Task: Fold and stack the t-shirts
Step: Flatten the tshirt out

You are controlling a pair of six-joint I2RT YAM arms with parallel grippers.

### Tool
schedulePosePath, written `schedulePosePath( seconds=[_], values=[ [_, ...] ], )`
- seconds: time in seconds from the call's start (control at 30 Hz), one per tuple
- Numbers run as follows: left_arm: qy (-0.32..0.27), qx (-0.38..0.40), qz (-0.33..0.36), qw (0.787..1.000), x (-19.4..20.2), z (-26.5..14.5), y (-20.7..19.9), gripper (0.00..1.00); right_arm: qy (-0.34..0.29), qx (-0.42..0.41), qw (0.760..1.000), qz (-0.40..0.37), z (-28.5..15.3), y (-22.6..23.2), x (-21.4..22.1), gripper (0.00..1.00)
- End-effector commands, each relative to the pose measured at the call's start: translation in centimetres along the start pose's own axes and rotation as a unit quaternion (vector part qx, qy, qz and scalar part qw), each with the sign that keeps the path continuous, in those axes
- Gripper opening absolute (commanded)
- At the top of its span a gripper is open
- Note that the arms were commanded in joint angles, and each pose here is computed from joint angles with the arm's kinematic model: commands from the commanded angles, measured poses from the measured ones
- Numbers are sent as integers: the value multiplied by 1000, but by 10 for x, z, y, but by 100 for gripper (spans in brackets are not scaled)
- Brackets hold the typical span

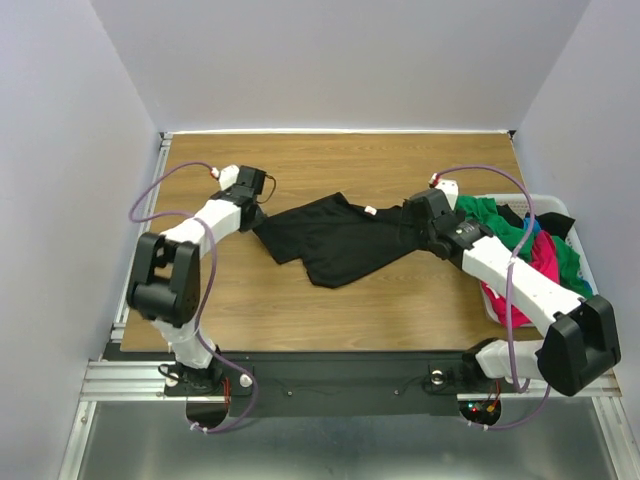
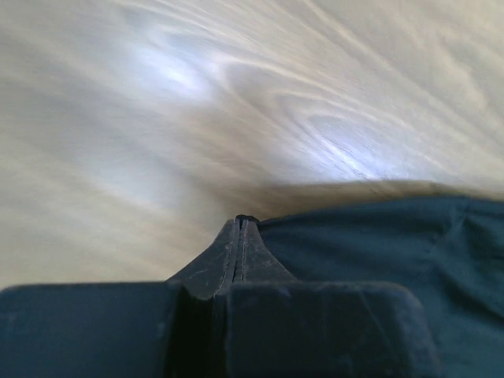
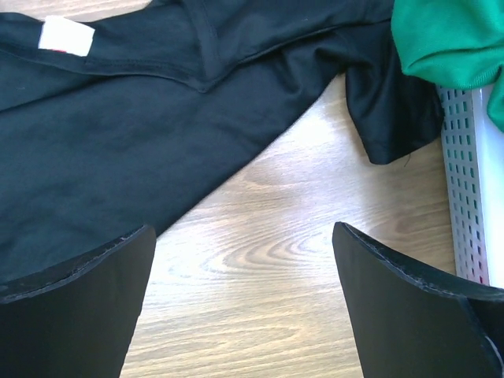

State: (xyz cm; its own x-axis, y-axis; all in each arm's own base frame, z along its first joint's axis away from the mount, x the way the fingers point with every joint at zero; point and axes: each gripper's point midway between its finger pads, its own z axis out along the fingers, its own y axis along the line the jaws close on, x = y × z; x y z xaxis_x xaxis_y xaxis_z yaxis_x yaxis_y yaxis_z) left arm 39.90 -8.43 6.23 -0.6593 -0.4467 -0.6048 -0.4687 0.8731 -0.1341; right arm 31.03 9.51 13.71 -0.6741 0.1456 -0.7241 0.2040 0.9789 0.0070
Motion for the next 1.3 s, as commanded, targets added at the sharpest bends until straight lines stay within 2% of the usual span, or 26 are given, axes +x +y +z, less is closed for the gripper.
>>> schedulePosePath(
  seconds=[0.0,0.13,0.2,0.23,0.33,0.37,0.43,0.53,0.7,0.8,0.97,1.1,1.27],
  values=[
    [-86,-54,-59,993,-46,-43,49,0,-17,-9,1000,0,-2,1,-9,100],
    [-95,-45,-71,992,-47,-53,61,0,0,-42,999,-22,5,16,-5,99],
    [-93,-34,-68,993,-47,-58,60,0,7,-85,995,-57,7,37,-10,95],
    [-104,-24,-70,992,-53,-66,58,0,14,-154,986,-64,2,64,-13,92],
    [-117,-16,-72,990,-61,-79,59,0,2,-257,961,-104,-6,114,-25,92],
    [-119,-16,-73,990,-61,-81,60,0,-3,-255,961,-106,-3,118,-30,93],
    [-122,-15,-75,990,-62,-86,62,0,-19,-182,979,-95,21,107,-44,94],
    [-123,-18,-72,990,-62,-86,65,0,-25,-71,995,-63,43,75,-42,98],
    [-131,-33,-79,988,-67,-88,73,0,9,-9,1000,-18,66,24,-21,100],
    [-134,-39,-83,987,-71,-90,75,0,28,26,999,-37,78,-8,-10,100],
    [-146,-29,-96,984,-83,-94,76,0,69,21,996,-47,90,-22,12,100],
    [-151,-30,-96,983,-91,-95,75,0,91,52,993,-63,110,-39,17,99],
    [-150,-29,-94,984,-93,-92,75,0,106,31,992,-65,126,-33,14,90]
  ],
)
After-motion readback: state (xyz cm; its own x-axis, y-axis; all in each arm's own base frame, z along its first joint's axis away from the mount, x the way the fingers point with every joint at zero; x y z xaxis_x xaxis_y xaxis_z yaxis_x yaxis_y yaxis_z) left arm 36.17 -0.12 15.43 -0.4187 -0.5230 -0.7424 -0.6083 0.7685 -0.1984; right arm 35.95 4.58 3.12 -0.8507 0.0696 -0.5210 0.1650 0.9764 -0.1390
